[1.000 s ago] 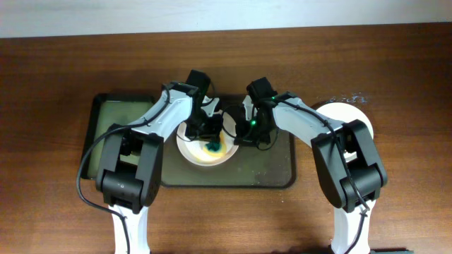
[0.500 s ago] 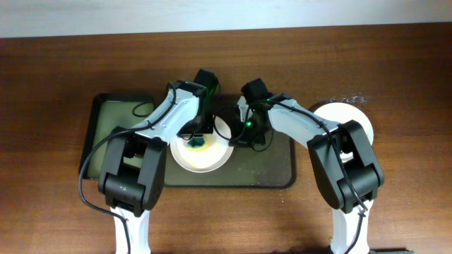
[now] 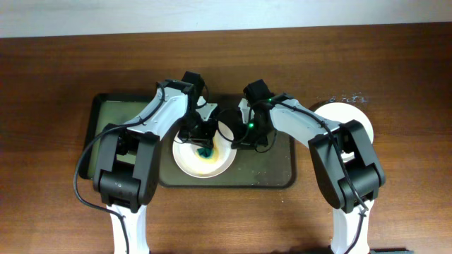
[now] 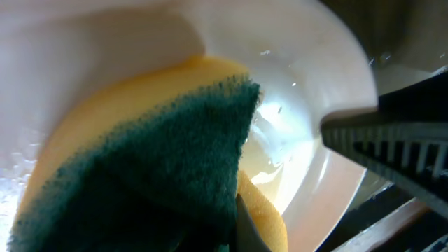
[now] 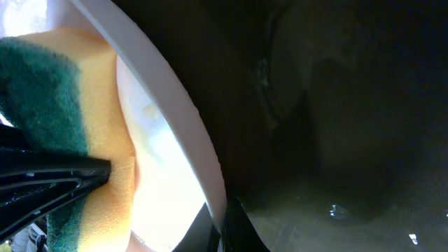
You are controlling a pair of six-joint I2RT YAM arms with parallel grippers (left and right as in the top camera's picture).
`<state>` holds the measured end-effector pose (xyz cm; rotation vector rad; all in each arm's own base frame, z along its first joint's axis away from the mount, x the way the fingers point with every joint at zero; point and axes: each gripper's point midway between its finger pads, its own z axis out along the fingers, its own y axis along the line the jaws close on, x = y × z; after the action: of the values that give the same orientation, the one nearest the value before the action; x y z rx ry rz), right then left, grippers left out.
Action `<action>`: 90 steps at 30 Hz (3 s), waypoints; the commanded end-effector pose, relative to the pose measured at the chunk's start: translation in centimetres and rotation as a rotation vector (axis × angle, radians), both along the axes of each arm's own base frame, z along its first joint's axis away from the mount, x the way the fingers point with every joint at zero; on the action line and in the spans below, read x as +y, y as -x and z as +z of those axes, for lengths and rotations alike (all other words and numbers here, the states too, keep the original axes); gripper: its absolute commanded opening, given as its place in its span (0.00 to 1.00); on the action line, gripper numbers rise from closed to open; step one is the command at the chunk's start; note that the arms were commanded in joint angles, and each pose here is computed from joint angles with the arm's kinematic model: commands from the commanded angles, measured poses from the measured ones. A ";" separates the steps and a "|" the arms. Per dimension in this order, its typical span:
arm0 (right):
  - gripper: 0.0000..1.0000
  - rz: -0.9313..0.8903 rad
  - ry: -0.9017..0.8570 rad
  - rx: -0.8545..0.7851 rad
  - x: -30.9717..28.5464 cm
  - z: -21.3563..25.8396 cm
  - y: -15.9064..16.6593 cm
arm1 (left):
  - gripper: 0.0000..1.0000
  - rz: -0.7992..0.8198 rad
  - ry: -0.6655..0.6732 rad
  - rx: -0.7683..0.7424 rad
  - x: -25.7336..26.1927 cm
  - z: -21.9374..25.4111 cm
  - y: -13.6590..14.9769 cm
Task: Clean dirty plates on tray and stack at the side
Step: 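Continue scrubbing the plate surface with the sponge in the left gripper, then raise the sponge with the left gripper and tilt the plate up with the right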
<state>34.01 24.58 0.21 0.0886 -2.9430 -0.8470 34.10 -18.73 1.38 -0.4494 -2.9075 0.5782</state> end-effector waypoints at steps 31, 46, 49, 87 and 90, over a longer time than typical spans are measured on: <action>0.04 -0.019 0.084 0.043 -1.7 -2.5 0.9 | 0.00 -0.066 -0.203 0.020 4.0 -2.0 1.0; 0.04 -0.019 0.085 0.044 -1.7 -2.5 0.9 | 0.00 0.267 -0.382 -0.372 6.1 -2.2 -9.2; 0.04 -0.019 0.085 0.044 -1.7 -2.5 0.9 | 0.00 0.422 -0.643 -0.382 10.8 -1.7 -8.3; 0.04 -0.026 0.133 0.021 -2.4 -2.9 0.5 | 0.00 0.510 -0.510 -0.417 8.1 10.7 -12.0; 0.04 -0.012 0.129 0.011 -2.4 -2.8 0.4 | 0.00 0.441 -0.492 -0.374 7.7 10.6 -11.0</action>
<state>34.57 24.11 0.11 0.0480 -2.9577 -0.8329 45.50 -11.56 11.23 0.2916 -3.3671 -0.1724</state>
